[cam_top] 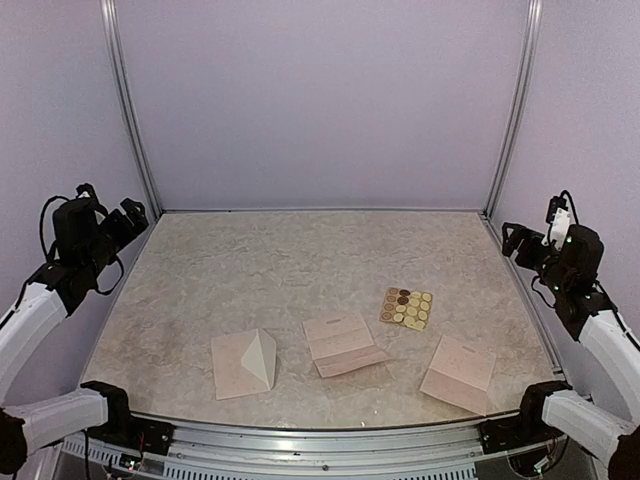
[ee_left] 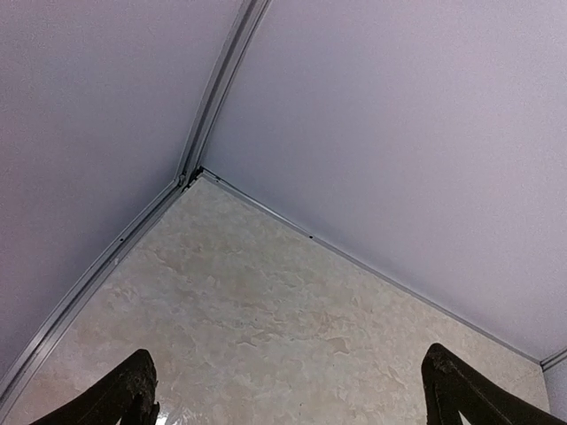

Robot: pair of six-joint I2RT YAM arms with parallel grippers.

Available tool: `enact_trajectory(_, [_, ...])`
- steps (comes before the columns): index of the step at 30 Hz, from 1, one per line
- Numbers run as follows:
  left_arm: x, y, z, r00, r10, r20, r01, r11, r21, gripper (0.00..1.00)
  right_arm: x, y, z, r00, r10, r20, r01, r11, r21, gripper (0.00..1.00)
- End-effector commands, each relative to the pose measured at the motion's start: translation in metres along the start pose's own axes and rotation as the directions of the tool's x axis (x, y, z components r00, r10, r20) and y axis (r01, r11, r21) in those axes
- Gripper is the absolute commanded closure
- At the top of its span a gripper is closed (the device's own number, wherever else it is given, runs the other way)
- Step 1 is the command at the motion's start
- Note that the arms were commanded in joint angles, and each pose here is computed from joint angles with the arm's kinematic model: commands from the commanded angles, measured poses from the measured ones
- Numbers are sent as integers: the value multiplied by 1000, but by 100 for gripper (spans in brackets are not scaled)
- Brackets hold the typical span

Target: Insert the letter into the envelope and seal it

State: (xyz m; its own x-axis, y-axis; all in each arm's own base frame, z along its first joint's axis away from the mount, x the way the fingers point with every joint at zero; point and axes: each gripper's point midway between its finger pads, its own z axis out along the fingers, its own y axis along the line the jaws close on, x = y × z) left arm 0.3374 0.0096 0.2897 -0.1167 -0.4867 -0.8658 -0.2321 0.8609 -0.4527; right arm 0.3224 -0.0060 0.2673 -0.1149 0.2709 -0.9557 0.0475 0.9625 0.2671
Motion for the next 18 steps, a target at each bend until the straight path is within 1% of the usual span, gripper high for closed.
enact_trajectory(1, [4, 8, -7, 999, 30, -17, -31, 999, -23, 1, 0, 16, -4, 999, 1, -51, -5, 997, -73, 1])
enact_trajectory(2, [3, 11, -8, 999, 38, -18, -39, 999, -28, 1, -2, 19, -4, 999, 1, -53, -5, 996, -85, 0])
enact_trajectory(5, [-1, 13, -14, 999, 34, -7, -34, 999, -26, 1, 6, 28, -4, 992, 4, -126, -21, 991, -131, 1])
enact_trajectory(6, [0, 10, -15, 999, 36, -11, -36, 999, -4, 1, 7, 32, -4, 989, 19, -148, -41, 988, -149, 0])
enact_trajectory(9, [12, -22, -22, 998, 34, -56, -25, 988, 150, 1, 23, 55, -5, 961, 90, -263, -156, 958, -242, 4])
enact_trajectory(12, [41, -58, -29, 988, 42, -145, -4, 967, 256, 1, 57, 84, -13, 891, 184, -414, -322, 901, -292, 7])
enact_trajectory(13, [54, -69, -33, 983, 49, -177, 3, 959, 283, 1, 70, 93, -17, 856, 227, -464, -386, 879, -282, 7])
enact_trajectory(14, [67, -80, -38, 977, 57, -206, 9, 952, 305, 1, 87, 105, -23, 824, 243, -512, -425, 862, -276, 7])
enact_trajectory(18, [111, -110, -60, 953, 93, -288, 16, 935, 354, 1, 149, 143, -53, 683, 287, -672, -553, 804, -219, 8])
